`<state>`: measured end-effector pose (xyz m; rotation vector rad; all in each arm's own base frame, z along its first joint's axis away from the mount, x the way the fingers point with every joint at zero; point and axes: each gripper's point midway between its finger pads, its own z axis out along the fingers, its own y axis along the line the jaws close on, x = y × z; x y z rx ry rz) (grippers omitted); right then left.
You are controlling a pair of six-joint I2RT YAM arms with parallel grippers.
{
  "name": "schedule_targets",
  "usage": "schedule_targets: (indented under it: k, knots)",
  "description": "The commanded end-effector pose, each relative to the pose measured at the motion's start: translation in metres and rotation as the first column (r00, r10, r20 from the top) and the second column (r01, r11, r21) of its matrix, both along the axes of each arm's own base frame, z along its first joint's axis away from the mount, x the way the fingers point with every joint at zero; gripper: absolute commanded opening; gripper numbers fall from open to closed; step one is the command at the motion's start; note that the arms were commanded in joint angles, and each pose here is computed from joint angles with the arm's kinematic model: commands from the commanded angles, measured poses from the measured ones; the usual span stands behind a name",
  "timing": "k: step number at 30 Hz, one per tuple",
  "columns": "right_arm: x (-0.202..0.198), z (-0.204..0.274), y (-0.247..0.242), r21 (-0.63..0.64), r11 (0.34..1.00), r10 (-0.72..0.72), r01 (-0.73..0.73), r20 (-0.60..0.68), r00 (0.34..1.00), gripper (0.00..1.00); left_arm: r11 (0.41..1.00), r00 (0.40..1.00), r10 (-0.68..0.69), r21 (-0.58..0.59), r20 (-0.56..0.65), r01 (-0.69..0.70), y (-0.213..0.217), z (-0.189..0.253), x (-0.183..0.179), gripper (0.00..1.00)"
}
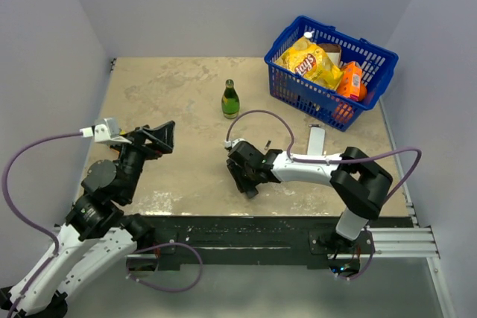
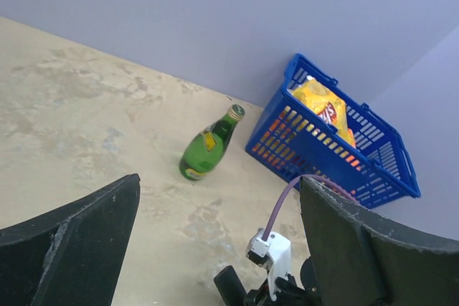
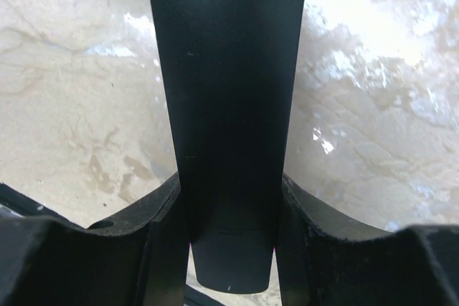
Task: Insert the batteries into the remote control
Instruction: Place the remote control at the center of the board.
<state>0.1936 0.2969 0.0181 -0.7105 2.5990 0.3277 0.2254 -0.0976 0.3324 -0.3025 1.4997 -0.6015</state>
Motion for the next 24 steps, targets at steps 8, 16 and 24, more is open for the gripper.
schedule_targets:
  k: [8,16,24]
  knots:
    - [0.019,-0.011,0.025,-0.02,1.0,-0.021,0.021,-0.011,1.0,0.37,0.97,0.981,0.19,0.147,0.046,-0.195,0.052,0.009,-0.01,0.96]
    - [0.038,-0.017,0.045,-0.031,0.999,-0.037,0.037,0.007,0.999,0.47,0.962,0.979,0.202,0.18,0.028,-0.203,0.053,0.001,-0.008,0.96]
    - [0.044,-0.017,0.05,-0.032,0.998,-0.046,0.046,0.019,0.999,0.62,0.958,0.977,0.212,0.19,0.024,-0.213,0.055,-0.002,-0.006,0.96]
